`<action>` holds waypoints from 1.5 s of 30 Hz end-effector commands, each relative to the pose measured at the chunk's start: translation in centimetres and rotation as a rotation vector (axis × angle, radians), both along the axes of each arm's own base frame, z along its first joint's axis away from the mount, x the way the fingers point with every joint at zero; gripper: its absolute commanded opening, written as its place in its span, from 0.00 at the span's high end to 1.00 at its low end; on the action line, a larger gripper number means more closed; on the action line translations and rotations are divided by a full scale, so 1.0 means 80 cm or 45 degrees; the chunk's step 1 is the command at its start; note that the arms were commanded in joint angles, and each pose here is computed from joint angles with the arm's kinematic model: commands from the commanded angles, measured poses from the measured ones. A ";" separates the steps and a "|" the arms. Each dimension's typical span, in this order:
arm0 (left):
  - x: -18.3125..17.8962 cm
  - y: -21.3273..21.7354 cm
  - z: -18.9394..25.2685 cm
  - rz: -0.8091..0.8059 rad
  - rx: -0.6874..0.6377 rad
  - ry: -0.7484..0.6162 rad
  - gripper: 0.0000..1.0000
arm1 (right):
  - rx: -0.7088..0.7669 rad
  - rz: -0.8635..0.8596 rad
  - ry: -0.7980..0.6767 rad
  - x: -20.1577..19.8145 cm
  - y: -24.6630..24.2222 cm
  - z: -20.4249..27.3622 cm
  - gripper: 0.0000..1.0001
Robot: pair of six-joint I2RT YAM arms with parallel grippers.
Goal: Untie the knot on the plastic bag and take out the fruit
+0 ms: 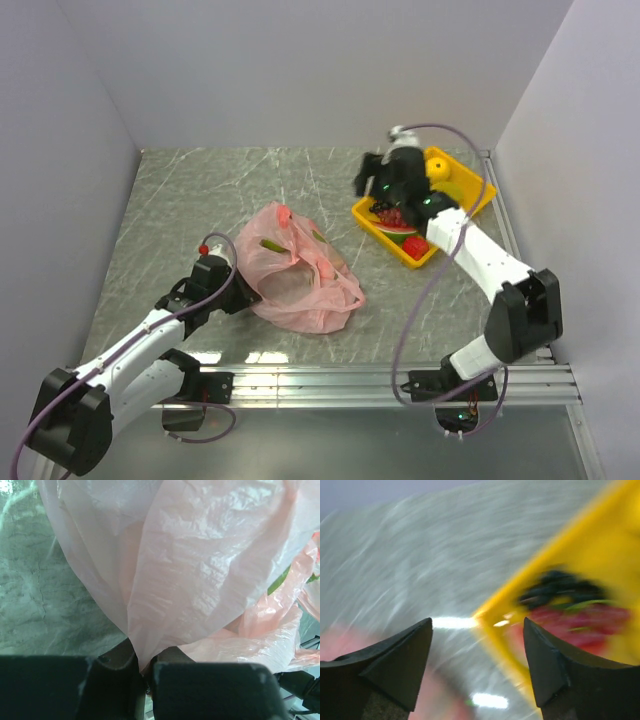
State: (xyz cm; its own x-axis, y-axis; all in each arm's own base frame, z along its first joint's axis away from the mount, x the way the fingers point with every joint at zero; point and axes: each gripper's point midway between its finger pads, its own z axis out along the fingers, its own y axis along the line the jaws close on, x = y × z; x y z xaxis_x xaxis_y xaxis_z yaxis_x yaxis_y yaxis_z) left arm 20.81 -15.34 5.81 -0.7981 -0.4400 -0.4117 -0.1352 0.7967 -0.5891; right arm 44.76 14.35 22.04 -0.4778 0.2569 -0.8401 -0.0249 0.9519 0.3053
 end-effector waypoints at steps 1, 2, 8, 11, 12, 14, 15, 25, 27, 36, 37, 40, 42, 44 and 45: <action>0.013 -0.009 0.028 -0.014 -0.036 -0.088 0.89 | -0.098 0.358 -0.077 -0.059 0.084 0.015 0.25; 0.013 -0.009 0.029 -0.017 -0.037 -0.090 0.89 | -0.100 0.491 -0.077 -0.089 0.125 0.013 0.29; 0.012 -0.013 0.029 -0.028 -0.056 -0.086 0.88 | -0.180 0.900 0.070 -0.195 0.243 -0.044 0.37; 0.008 -0.016 0.023 -0.035 -0.070 -0.060 0.88 | -0.234 0.887 0.213 -0.228 0.254 -0.099 0.45; 0.008 -0.017 0.022 -0.038 -0.075 -0.058 0.88 | -0.236 0.869 0.265 -0.241 0.254 -0.114 0.47; 0.006 -0.016 0.021 -0.036 -0.079 -0.053 0.88 | -0.310 0.759 0.343 -0.246 0.228 -0.149 0.56; 0.005 -0.015 0.019 -0.031 -0.077 -0.049 0.87 | -0.364 0.711 0.400 -0.253 0.212 -0.166 0.60; 0.005 -0.012 0.031 -0.038 -0.078 -0.112 0.81 | -0.433 0.358 0.630 -0.297 0.118 -0.247 0.87; 0.006 -0.014 0.046 -0.044 -0.099 -0.152 0.68 | -0.400 0.362 0.642 -0.302 0.119 -0.256 0.88; 0.034 0.006 0.118 -0.043 0.063 -0.368 0.20 | -0.352 0.376 0.573 -0.298 0.124 -0.244 0.88; 0.036 0.005 0.121 -0.061 0.072 -0.370 0.18 | -0.341 0.364 0.535 -0.293 0.124 -0.231 0.86; 0.048 0.001 0.123 -0.103 0.121 -0.376 0.17 | -0.346 0.359 0.458 -0.282 0.123 -0.200 0.84; 0.061 0.002 0.120 -0.107 0.174 -0.370 0.18 | -0.372 0.347 0.423 -0.277 0.118 -0.188 0.83; 0.074 0.000 0.127 -0.113 0.203 -0.383 0.19 | -0.379 0.339 0.397 -0.270 0.120 -0.175 0.83; 0.077 -0.002 0.118 -0.142 0.233 -0.351 0.20 | -0.386 0.341 0.387 -0.268 0.121 -0.170 0.83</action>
State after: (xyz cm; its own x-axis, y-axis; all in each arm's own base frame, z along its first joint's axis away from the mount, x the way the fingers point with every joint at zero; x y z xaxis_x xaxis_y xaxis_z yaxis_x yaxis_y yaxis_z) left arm 25.41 -15.53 14.29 -0.7026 -0.3277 -0.6316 0.0540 0.8605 -0.5065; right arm 21.55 23.87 5.29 -0.7840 -0.1566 -0.6007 -0.2463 0.9667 0.0694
